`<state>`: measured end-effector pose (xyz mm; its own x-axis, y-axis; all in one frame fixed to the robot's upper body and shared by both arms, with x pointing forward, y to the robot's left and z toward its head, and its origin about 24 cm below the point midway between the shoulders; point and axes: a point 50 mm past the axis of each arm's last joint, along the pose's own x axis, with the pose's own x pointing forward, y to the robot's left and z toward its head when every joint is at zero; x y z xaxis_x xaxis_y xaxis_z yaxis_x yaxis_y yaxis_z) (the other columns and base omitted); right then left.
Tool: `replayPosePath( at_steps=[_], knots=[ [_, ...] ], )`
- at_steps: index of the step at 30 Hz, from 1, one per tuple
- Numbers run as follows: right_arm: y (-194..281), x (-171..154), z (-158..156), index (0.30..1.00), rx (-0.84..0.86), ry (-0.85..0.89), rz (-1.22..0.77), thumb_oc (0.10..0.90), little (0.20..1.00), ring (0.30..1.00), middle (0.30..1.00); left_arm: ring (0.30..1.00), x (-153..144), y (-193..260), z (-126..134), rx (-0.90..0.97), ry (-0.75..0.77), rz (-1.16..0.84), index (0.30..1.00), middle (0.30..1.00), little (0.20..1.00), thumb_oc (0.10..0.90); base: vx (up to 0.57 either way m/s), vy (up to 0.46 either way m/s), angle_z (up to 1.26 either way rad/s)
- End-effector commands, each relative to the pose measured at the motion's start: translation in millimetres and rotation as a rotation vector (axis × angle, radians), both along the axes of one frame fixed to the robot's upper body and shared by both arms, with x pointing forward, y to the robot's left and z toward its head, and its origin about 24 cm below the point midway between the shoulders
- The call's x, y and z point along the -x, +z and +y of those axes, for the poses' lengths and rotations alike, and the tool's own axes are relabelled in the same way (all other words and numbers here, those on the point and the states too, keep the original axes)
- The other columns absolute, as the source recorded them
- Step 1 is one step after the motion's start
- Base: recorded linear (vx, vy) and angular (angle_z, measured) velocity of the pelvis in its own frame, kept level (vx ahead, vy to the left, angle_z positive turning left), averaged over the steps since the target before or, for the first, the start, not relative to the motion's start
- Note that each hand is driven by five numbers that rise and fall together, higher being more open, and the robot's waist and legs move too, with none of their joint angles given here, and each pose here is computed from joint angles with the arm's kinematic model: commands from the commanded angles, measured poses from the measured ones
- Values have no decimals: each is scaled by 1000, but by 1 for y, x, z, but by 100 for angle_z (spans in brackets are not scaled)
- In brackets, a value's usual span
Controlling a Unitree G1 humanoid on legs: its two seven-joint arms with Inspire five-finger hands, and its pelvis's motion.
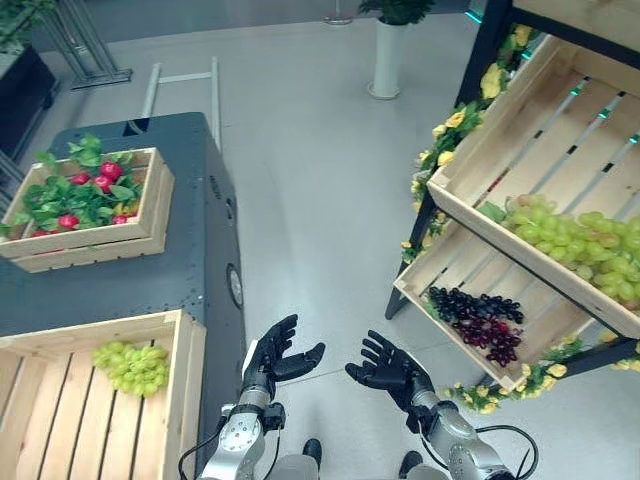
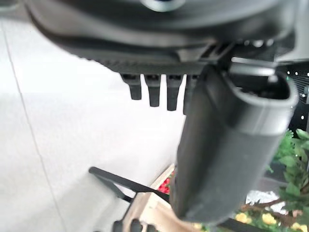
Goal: Pick up the fruits from the basket on one side to the basket on the other side
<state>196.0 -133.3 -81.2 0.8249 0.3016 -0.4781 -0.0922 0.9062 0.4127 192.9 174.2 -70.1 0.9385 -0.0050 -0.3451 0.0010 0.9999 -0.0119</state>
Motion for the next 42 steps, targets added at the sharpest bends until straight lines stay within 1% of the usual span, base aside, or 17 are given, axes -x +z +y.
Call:
replayPosePath(
  at_steps=[1,2,4,8,11,13,16,20,27,28,30,34,38,42],
  knots=[
    [42,-24,19,900,-152,-25,-210,800,900,900,900,900,-25,45,1,-9,-101,-264,900,900,900,800,292,-138,80],
    [40,-18,14,900,-159,-61,-209,800,900,900,900,900,-25,44,0,-7,-146,-248,900,900,900,800,229,-193,62],
    [39,-16,11,900,-157,-74,-212,800,900,900,900,900,-26,43,-2,-3,-164,-245,900,900,900,800,251,-213,116],
    [41,-21,3,900,-180,-130,-254,800,900,900,900,900,-33,46,-16,42,-246,-252,900,900,900,800,227,-209,160],
    [43,-29,2,900,-153,-105,-245,800,900,900,900,900,-30,42,-15,55,-184,-244,900,900,900,800,103,-256,150],
    [42,-27,-1,900,-120,-84,-255,800,900,900,900,900,-28,42,-11,60,-168,-248,900,900,900,800,129,-219,37],
    [43,-26,-4,900,-105,-77,-251,800,900,900,900,900,-26,45,-13,24,-197,-273,900,900,900,800,115,-180,36],
    [45,-26,-7,900,-98,-96,-260,800,900,900,900,900,-28,48,-17,42,-233,-281,900,900,900,800,74,-97,47],
    [42,-20,-28,900,-27,-243,-279,800,900,900,900,900,-29,50,-27,47,-334,-279,900,900,900,800,68,18,116],
    [44,-20,-29,900,5,-263,-306,800,900,900,900,900,-32,49,-29,53,-334,-271,900,900,900,800,127,113,128],
    [47,-21,-28,900,39,-247,-334,800,900,900,900,900,-34,49,-31,54,-305,-262,900,900,900,800,122,105,141],
    [51,-24,-30,900,75,-241,-366,800,900,900,900,900,-39,50,-30,39,-264,-272,900,900,900,800,113,75,15],
    [50,-22,-29,900,76,-249,-362,800,900,900,900,900,-38,49,-23,5,-272,-269,900,900,900,800,115,57,22],
    [50,-26,-26,900,77,-259,-365,800,900,900,900,900,-40,52,-21,-30,-319,-289,900,900,900,800,59,99,17]
  ],
)
